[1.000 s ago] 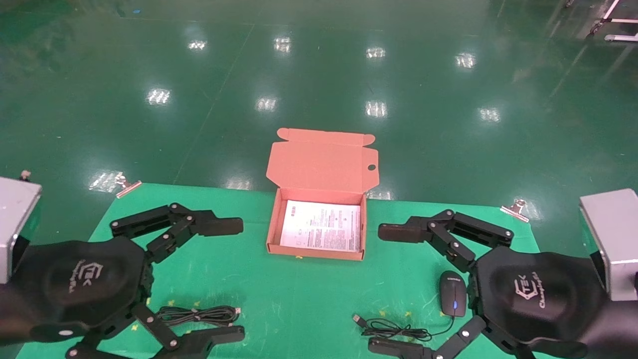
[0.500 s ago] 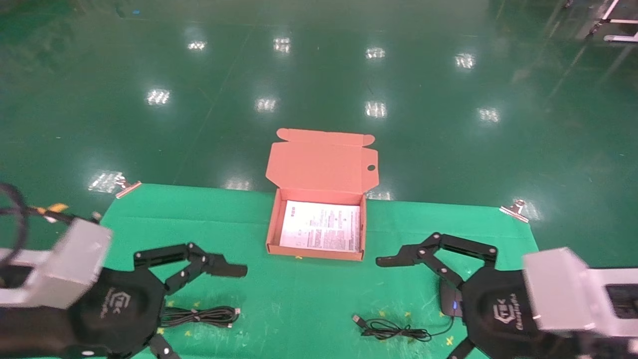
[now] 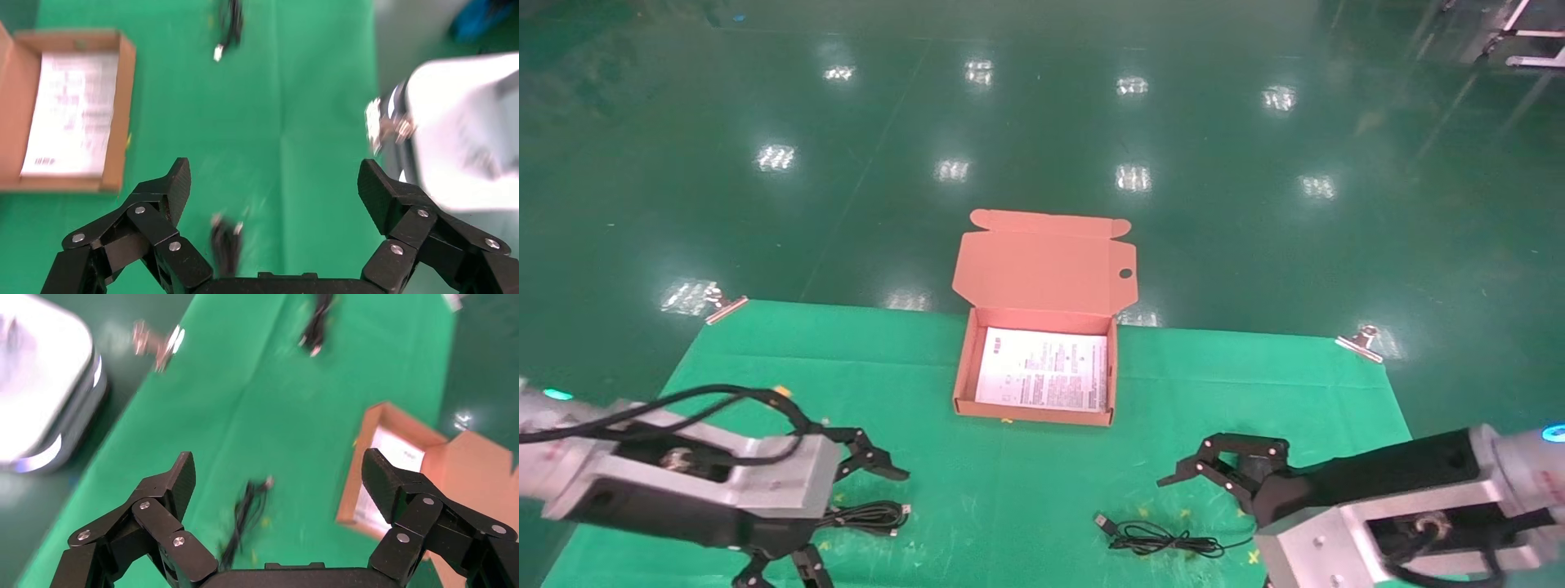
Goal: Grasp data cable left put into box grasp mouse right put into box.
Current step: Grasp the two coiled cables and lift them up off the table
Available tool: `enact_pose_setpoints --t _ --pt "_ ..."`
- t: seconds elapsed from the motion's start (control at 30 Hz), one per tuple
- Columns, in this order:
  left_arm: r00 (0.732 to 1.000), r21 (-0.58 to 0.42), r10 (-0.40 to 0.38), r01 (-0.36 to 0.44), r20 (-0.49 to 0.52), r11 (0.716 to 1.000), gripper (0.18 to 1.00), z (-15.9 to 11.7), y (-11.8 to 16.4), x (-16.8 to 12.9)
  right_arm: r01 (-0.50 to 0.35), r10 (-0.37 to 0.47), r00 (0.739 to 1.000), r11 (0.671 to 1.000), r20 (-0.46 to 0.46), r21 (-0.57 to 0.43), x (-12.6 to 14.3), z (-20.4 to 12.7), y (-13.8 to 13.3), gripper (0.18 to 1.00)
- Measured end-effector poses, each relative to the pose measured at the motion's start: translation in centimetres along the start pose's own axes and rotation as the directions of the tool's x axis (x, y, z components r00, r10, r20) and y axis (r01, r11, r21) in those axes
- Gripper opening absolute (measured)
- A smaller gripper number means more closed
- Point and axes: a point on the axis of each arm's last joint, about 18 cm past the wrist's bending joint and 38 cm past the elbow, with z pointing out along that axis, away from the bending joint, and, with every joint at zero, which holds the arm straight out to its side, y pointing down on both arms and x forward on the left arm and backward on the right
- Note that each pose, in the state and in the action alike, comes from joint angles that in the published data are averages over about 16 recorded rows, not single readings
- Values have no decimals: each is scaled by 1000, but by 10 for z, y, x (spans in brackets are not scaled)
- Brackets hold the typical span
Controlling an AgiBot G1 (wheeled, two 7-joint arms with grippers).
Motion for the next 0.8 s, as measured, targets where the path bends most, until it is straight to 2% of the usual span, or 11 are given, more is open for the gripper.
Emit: enact_pose_setpoints --t 0.2,0.43,0.6,0.8 --pt "999 -171 53 -52 1 984 1001 17 15 -18 101 -93 993 988 67 -120 3 20 16 1000" --pt "998 -286 60 -52 19 957 1001 38 35 -31 165 -141 983 962 118 -218 7 44 33 1000" --pt "999 -316 27 -14 35 949 1001 54 49 -37 156 -126 983 954 131 -258 8 63 44 1000" --pt "997 -313 -55 68 49 947 1001 70 66 -39 100 -65 989 956 133 -274 8 85 55 1000"
